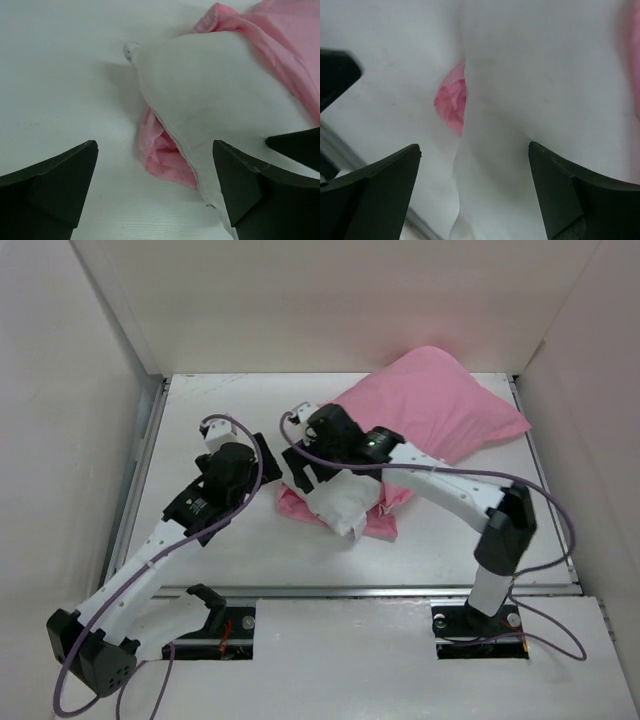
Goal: Put the pillow into the pillowcase
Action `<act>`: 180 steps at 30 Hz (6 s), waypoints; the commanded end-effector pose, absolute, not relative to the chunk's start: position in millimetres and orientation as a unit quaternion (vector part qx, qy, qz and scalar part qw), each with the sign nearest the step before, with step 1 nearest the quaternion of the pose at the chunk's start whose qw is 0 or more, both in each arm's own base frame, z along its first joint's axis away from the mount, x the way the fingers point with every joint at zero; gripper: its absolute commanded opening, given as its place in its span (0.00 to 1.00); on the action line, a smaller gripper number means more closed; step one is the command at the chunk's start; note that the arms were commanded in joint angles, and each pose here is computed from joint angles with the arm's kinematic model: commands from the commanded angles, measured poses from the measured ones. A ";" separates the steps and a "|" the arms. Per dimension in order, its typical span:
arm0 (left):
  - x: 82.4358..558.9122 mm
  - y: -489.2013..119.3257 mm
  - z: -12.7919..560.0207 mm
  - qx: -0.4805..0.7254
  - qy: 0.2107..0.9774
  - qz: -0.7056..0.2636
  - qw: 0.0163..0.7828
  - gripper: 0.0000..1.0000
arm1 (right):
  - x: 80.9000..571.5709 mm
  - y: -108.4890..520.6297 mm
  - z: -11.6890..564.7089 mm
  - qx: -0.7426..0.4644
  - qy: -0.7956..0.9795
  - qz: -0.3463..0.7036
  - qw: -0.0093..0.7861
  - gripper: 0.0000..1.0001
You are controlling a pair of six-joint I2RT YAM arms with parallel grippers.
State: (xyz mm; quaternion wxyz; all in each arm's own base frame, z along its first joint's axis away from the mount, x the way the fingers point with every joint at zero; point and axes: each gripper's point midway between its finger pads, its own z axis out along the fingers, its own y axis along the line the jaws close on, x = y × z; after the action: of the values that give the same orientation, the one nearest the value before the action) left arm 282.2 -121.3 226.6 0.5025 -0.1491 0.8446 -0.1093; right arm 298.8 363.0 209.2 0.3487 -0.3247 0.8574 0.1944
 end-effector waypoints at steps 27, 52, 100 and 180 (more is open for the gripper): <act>283.3 -260.5 199.5 0.087 0.806 -0.361 0.460 1.00 | 268.0 176.6 393.5 -0.017 0.777 0.122 0.617 0.00; 352.0 -315.8 135.7 0.089 0.846 -0.267 0.452 0.00 | 263.8 176.5 428.2 -0.006 0.751 0.158 0.641 0.00; 284.3 -86.4 277.2 -0.200 0.775 -0.126 0.586 0.00 | 429.6 281.5 175.0 -0.059 0.879 0.070 0.467 0.07; 366.1 -293.2 191.9 0.003 0.812 -0.339 0.475 0.20 | 249.7 417.8 314.1 -0.476 0.653 0.503 0.307 0.00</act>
State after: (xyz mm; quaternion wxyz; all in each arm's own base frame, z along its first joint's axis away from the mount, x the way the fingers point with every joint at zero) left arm 358.4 -261.2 153.3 0.4384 0.0124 0.8544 -0.2784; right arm 308.4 371.0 252.1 0.3426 -0.3921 0.7919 0.3192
